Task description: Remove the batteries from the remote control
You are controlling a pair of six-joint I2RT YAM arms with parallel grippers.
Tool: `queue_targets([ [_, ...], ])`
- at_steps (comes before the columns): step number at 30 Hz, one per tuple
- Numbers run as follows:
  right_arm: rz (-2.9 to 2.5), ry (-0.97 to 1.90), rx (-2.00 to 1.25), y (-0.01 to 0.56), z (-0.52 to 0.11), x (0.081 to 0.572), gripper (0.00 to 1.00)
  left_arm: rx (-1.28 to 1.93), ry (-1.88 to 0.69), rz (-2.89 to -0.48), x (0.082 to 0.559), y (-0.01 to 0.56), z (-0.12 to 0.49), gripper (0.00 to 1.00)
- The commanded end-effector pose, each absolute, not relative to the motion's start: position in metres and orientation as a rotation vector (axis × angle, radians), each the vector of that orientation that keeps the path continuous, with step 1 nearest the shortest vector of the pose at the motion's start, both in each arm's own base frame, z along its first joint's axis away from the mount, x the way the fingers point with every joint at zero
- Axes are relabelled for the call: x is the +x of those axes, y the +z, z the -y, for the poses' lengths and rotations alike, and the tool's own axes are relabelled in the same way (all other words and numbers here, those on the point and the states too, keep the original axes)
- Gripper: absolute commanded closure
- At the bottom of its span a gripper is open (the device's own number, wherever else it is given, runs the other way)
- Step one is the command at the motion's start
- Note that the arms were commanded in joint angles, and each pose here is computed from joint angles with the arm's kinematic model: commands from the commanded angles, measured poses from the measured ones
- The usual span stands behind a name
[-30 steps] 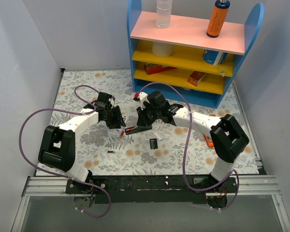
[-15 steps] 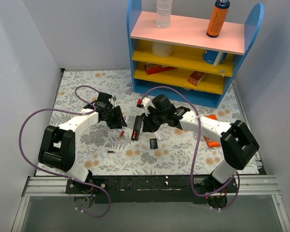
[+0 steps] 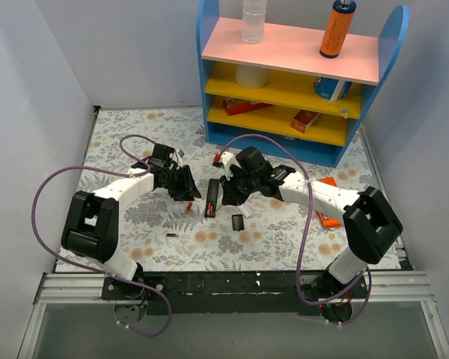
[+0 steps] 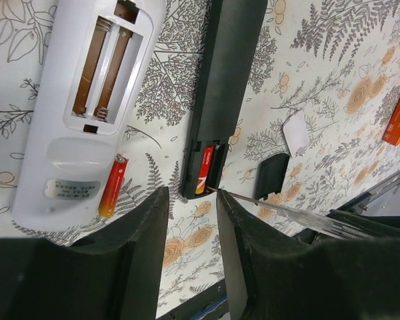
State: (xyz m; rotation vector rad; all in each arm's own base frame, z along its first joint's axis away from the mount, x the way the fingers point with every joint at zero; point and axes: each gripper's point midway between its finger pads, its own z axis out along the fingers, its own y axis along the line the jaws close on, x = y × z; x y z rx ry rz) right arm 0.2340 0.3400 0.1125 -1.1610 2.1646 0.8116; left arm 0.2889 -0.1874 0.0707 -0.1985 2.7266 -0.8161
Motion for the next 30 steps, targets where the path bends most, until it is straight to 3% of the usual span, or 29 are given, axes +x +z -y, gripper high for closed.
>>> queue_targets([
  [1,-2.152,0.771,-1.117,0.129,-0.335,0.241,0.99,-0.172,-0.892,-2.75,0.286,0.066,0.198,0.66],
  [14,-2.101,0.818,-0.994,0.164,-0.343,0.251,0.99,-0.185,-0.898,-2.774,0.31,0.07,0.209,0.69],
  [30,-2.187,0.78,-0.788,0.144,-0.339,0.273,0.99,-0.175,-0.944,-2.829,0.312,0.048,0.219,0.74],
])
